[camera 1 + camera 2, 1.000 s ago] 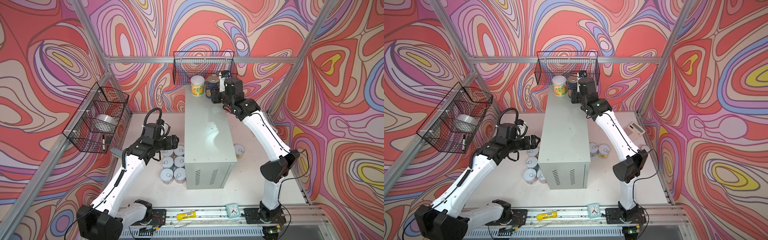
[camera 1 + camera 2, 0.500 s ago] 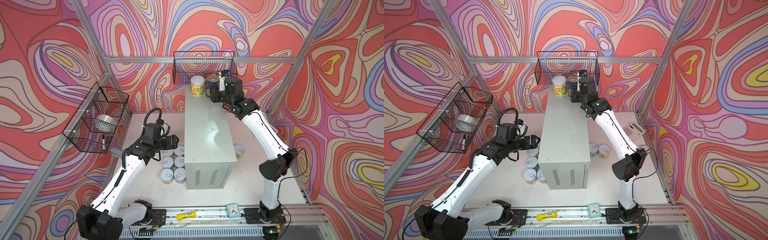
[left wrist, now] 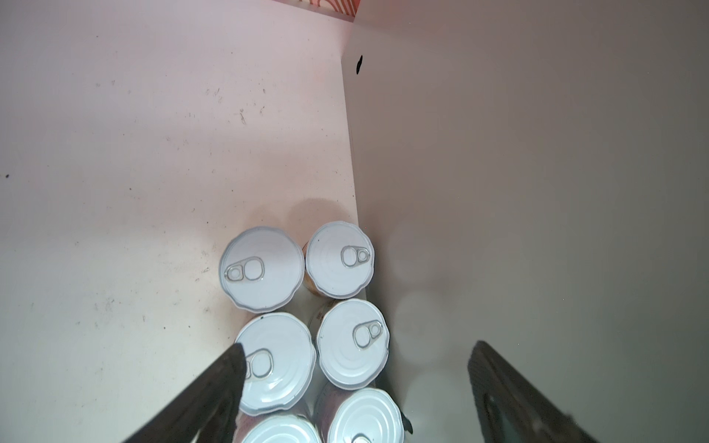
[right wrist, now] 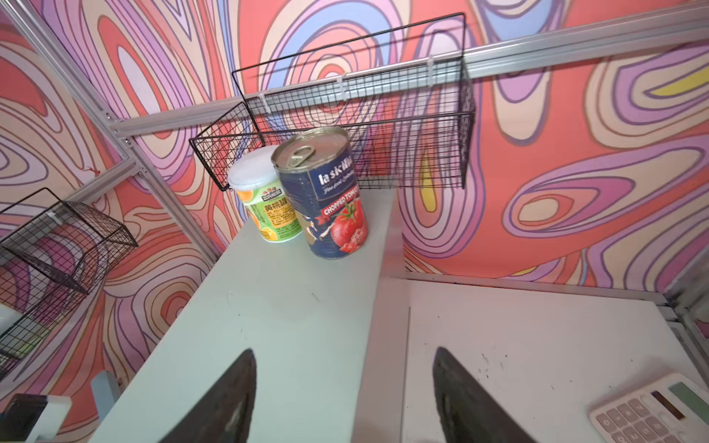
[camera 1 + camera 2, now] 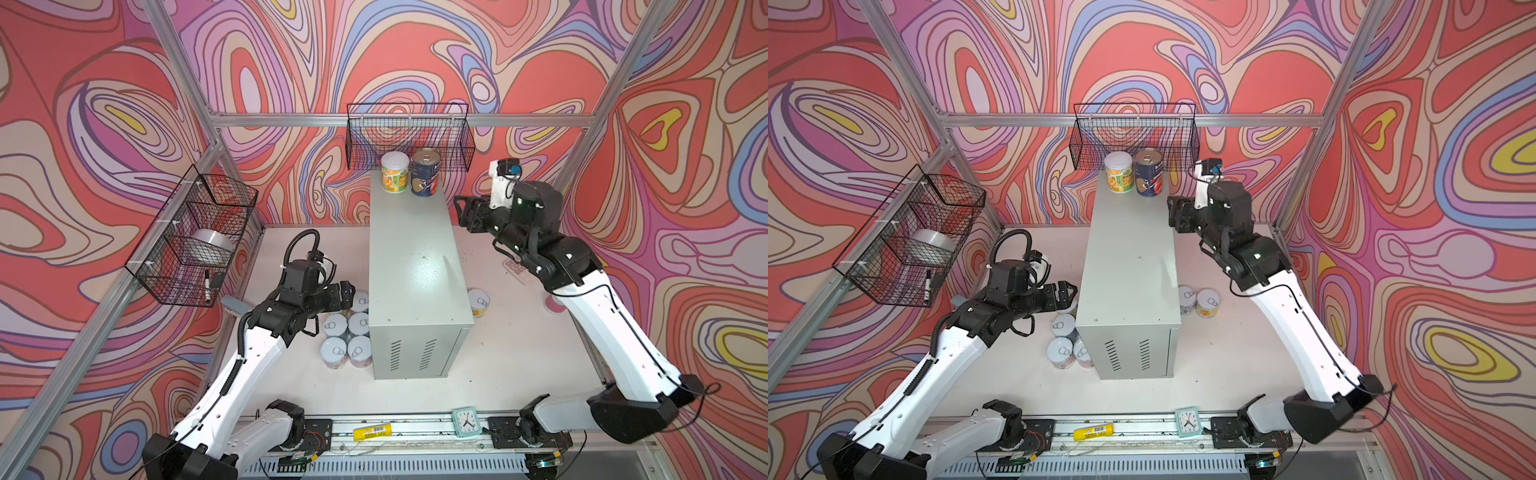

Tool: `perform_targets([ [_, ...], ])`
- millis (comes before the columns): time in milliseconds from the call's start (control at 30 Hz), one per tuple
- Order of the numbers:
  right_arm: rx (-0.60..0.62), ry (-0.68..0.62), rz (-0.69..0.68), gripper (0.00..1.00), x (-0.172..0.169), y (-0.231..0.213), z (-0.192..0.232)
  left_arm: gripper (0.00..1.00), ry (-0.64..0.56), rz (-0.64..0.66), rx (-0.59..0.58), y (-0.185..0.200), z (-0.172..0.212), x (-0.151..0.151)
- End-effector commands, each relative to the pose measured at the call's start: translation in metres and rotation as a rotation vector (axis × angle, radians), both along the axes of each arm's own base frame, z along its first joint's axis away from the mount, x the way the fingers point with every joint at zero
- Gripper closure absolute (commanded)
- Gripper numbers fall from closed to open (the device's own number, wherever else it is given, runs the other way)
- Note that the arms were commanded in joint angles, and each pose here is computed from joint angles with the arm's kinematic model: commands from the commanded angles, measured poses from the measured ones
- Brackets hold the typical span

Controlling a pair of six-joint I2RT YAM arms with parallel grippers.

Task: Place and organize the canned foods onto the counter
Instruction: 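Open and withdraw the right gripper while the left gripper lowers toward the white-lidded cans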

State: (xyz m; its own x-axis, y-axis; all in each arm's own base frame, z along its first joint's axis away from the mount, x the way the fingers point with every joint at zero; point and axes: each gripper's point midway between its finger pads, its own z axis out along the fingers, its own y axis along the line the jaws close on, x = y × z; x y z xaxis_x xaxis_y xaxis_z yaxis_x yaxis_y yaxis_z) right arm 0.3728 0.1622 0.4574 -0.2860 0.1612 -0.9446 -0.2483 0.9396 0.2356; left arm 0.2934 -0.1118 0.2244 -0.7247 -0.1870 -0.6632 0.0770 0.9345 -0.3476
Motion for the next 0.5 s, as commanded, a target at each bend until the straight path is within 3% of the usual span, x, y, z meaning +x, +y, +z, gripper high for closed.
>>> perform_targets([
  [0,-0.06,0.128,-0.095,0.23,-0.014,-0.026,-0.052,0.1,0.037,0.057,0.029,0.01,-0.011,-0.021],
  [233,-0.075,0.289,-0.167,0.21,-0.051,-0.053,-0.123,0.11,0.11,0.186,0.035,0.035,-0.043,-0.069],
  [467,-0.037,0.451,-0.172,0.21,-0.074,-0.055,-0.189,0.11,0.158,0.196,0.054,0.039,-0.071,-0.1],
])
